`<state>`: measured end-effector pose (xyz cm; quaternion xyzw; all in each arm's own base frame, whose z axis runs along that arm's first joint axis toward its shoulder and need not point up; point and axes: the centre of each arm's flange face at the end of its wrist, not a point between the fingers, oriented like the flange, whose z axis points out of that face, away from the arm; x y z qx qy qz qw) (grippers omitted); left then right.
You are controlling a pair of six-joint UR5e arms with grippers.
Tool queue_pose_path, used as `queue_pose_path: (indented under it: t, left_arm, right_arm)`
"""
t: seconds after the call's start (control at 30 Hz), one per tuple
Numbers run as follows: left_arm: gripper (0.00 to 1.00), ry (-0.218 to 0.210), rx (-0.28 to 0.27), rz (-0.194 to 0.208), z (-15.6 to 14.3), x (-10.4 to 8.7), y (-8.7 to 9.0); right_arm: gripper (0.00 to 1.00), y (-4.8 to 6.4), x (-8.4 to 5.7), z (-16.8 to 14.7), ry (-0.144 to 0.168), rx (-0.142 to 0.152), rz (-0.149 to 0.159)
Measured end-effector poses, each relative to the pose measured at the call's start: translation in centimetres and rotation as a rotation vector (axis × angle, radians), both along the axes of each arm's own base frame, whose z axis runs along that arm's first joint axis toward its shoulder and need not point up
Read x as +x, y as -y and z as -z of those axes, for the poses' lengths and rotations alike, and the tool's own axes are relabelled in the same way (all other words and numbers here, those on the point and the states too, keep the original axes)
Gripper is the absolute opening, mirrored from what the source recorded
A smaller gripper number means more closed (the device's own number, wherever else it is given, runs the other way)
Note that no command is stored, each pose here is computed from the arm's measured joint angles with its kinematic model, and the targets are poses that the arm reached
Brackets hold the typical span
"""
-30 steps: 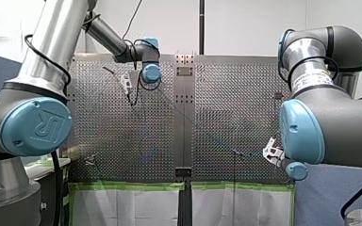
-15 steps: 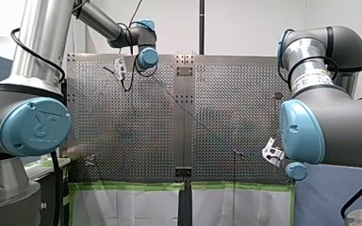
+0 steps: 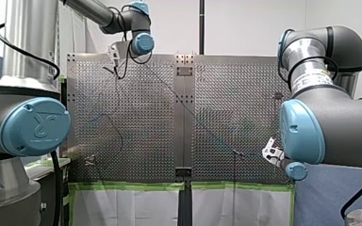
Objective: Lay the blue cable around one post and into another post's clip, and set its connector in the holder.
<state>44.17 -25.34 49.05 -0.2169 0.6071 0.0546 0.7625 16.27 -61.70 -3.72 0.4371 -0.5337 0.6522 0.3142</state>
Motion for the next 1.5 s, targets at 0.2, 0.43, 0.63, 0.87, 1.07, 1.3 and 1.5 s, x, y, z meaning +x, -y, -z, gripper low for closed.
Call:
queue_pose_path:
  t: [0.2, 0.43, 0.63, 0.87, 1.07, 1.3, 1.5]
  left_arm:
    - [1.0, 0.043, -0.003, -0.015, -2.4, -1.2, -0.9]
    - [1.0, 0.072, -0.011, -0.07, -5.0, -3.4, -2.4]
    - [1.0, 0.107, -0.022, -0.093, -7.2, -5.0, -3.5]
    - [1.0, 0.157, -0.044, -0.099, -9.5, -6.7, -5.0]
    - [1.0, 0.217, -0.074, -0.077, -11.4, -7.7, -6.5]
    - [1.0, 0.229, -0.09, -0.065, -10.5, -5.3, -7.7]
    - [1.0, 0.217, -0.086, -0.048, -8.8, -2.4, -8.4]
  right_arm:
    - [0.0, 0.0, 0.0, 0.0, 0.0, 0.0, 0.0]
    - [0.0, 0.0, 0.0, 0.0, 0.0, 0.0, 0.0]
    - [0.0, 0.0, 0.0, 0.0, 0.0, 0.0, 0.0]
    - [0.0, 0.0, 0.0, 0.0, 0.0, -0.001, 0.0]
    - [0.0, 0.0, 0.0, 0.0, 0.0, -0.001, 0.0]
    - [0.0, 0.0, 0.0, 0.0, -0.001, -0.002, 0.0]
    - [0.0, 0.0, 0.0, 0.0, -0.002, -0.001, 0.0]
